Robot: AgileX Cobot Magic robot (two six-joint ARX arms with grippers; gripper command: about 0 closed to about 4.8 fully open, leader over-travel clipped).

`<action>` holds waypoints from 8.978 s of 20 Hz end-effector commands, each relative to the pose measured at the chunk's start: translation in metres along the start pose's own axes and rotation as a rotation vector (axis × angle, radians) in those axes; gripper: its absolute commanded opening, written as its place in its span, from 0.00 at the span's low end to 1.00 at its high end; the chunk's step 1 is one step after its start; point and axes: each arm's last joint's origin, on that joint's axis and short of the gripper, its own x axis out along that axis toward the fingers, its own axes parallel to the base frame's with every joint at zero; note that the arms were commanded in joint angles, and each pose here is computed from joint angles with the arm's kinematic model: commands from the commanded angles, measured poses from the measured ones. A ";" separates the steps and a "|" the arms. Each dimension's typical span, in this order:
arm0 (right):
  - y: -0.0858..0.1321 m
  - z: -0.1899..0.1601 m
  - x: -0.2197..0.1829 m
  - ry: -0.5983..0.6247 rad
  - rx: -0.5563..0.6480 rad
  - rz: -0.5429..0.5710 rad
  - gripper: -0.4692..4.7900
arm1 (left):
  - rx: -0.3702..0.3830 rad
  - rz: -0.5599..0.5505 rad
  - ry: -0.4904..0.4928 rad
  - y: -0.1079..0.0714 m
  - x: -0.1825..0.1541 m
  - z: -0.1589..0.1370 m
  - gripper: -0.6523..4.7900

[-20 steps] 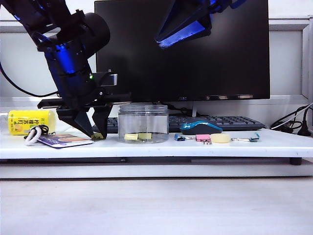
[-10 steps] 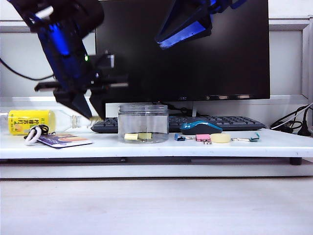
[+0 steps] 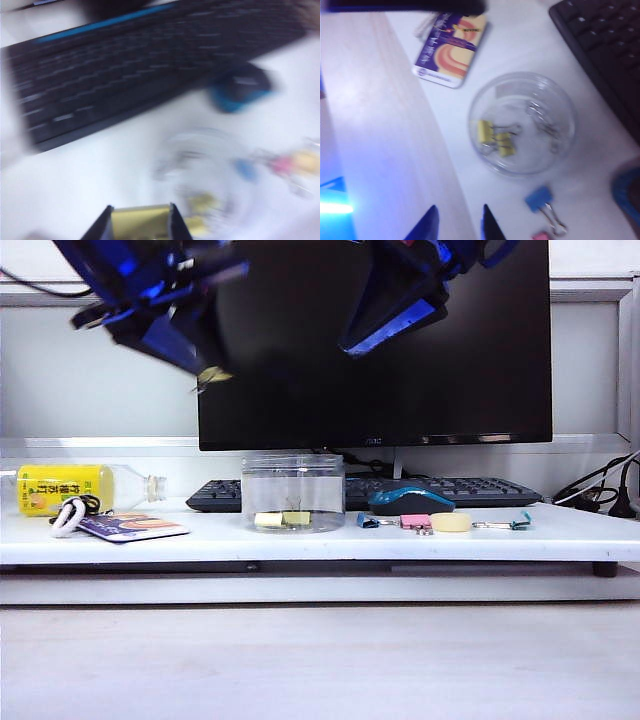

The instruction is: Pick up the clips with the largest number of clips of the same color on the table and place them in a round transparent plastic box.

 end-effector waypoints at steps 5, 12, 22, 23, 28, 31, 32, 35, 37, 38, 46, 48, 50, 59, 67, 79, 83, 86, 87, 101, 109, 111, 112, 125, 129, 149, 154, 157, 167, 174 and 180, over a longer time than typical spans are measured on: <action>-0.002 0.003 -0.003 -0.003 -0.020 -0.067 0.31 | 0.141 -0.270 -0.029 -0.008 0.009 0.001 0.26; -0.001 0.002 -0.003 0.003 -0.015 -0.063 0.31 | 0.129 -0.318 0.092 -0.005 0.052 -0.020 0.26; -0.001 0.002 -0.003 -0.002 -0.013 -0.054 0.31 | 0.150 -0.329 -0.010 -0.006 0.063 -0.013 0.27; -0.001 0.002 -0.003 -0.004 -0.013 -0.051 0.31 | 0.148 -0.320 -0.006 -0.005 0.068 -0.015 0.27; -0.001 0.003 -0.003 -0.012 -0.012 -0.034 0.31 | 0.145 -0.307 -0.002 -0.004 0.076 -0.018 0.29; -0.001 0.003 -0.003 -0.012 -0.013 -0.034 0.31 | 0.146 -0.307 -0.010 -0.004 0.076 -0.017 0.34; -0.001 0.003 -0.003 -0.012 -0.013 -0.035 0.31 | 0.146 -0.307 -0.009 -0.004 0.076 -0.018 0.35; -0.001 0.003 -0.003 -0.012 -0.013 -0.035 0.31 | 0.146 -0.307 -0.010 -0.004 0.076 -0.017 0.36; -0.001 0.003 -0.003 -0.012 -0.013 -0.035 0.31 | 0.146 -0.295 -0.010 -0.004 0.076 -0.017 0.63; -0.001 0.003 -0.003 -0.011 -0.013 -0.035 0.31 | 0.146 -0.281 -0.010 -0.003 0.076 -0.017 0.63; 0.004 0.007 -0.017 -0.044 -0.008 -0.092 0.31 | 0.246 -0.169 -0.184 -0.007 -0.011 0.018 0.62; 0.013 0.014 -0.039 -0.120 -0.016 -0.130 0.31 | 0.293 -0.087 -0.253 -0.007 -0.067 0.024 0.61; 0.023 0.018 -0.062 -0.184 -0.027 -0.168 0.31 | 0.286 -0.049 -0.296 -0.004 -0.109 0.023 0.61; 0.090 0.000 -0.168 -0.353 0.003 -0.397 0.31 | 0.268 0.174 -0.571 -0.007 -0.310 -0.073 0.61; 0.138 -0.059 -0.194 -0.533 0.006 -0.463 0.31 | 0.211 0.273 -0.729 -0.012 -0.354 -0.156 0.61; 0.162 -0.166 -0.141 -0.611 0.122 -0.523 0.31 | 0.163 0.123 -0.544 0.006 -0.231 -0.172 0.25; 0.153 -0.179 -0.119 -0.521 0.180 -0.595 0.21 | 0.149 0.119 -0.481 0.010 -0.206 -0.182 0.19; 0.147 -0.187 -0.108 -0.461 0.224 -0.693 0.08 | 0.140 0.125 -0.502 0.011 -0.203 -0.181 0.11; 0.144 -0.191 -0.103 -0.435 0.242 -0.731 0.08 | 0.124 0.122 -0.508 0.011 -0.202 -0.180 0.11; 0.130 -0.208 -0.058 -0.567 0.260 -0.655 0.08 | 0.336 -0.176 -0.684 0.005 -0.179 -0.179 0.11; 0.125 -0.225 -0.031 -0.651 0.348 -0.621 0.08 | 0.362 -0.168 -0.632 0.011 -0.140 -0.203 0.11; 0.124 -0.233 -0.023 -0.629 0.382 -0.608 0.08 | 0.363 -0.168 -0.630 0.012 -0.134 -0.207 0.11; 0.124 -0.236 -0.020 -0.624 0.409 -0.596 0.08 | 0.361 -0.169 -0.624 0.013 -0.132 -0.208 0.11; 0.125 -0.262 0.004 -0.518 0.458 -0.563 0.08 | 0.236 0.068 -0.502 0.023 -0.117 -0.223 0.11; 0.125 -0.264 0.006 -0.490 0.464 -0.560 0.08 | 0.176 0.086 -0.475 0.024 -0.112 -0.229 0.11; 0.127 -0.272 0.010 -0.389 0.490 -0.550 0.08 | 0.115 0.065 -0.397 0.027 -0.096 -0.247 0.11; 0.127 -0.272 0.010 -0.393 0.489 -0.551 0.08 | 0.115 0.065 -0.397 0.027 -0.096 -0.247 0.11; 0.127 -0.272 0.010 -0.396 0.489 -0.551 0.08 | 0.115 0.065 -0.397 0.027 -0.096 -0.247 0.11; 0.127 -0.272 0.010 -0.399 0.489 -0.553 0.08 | 0.074 0.165 -0.400 0.037 -0.098 -0.247 0.11; 0.117 -0.277 -0.001 -0.447 0.552 -0.681 0.08 | -0.026 0.416 -0.402 0.060 -0.106 -0.250 0.11; 0.107 -0.284 -0.023 -0.554 0.615 -0.898 0.08 | -0.025 0.415 -0.404 0.060 -0.106 -0.249 0.11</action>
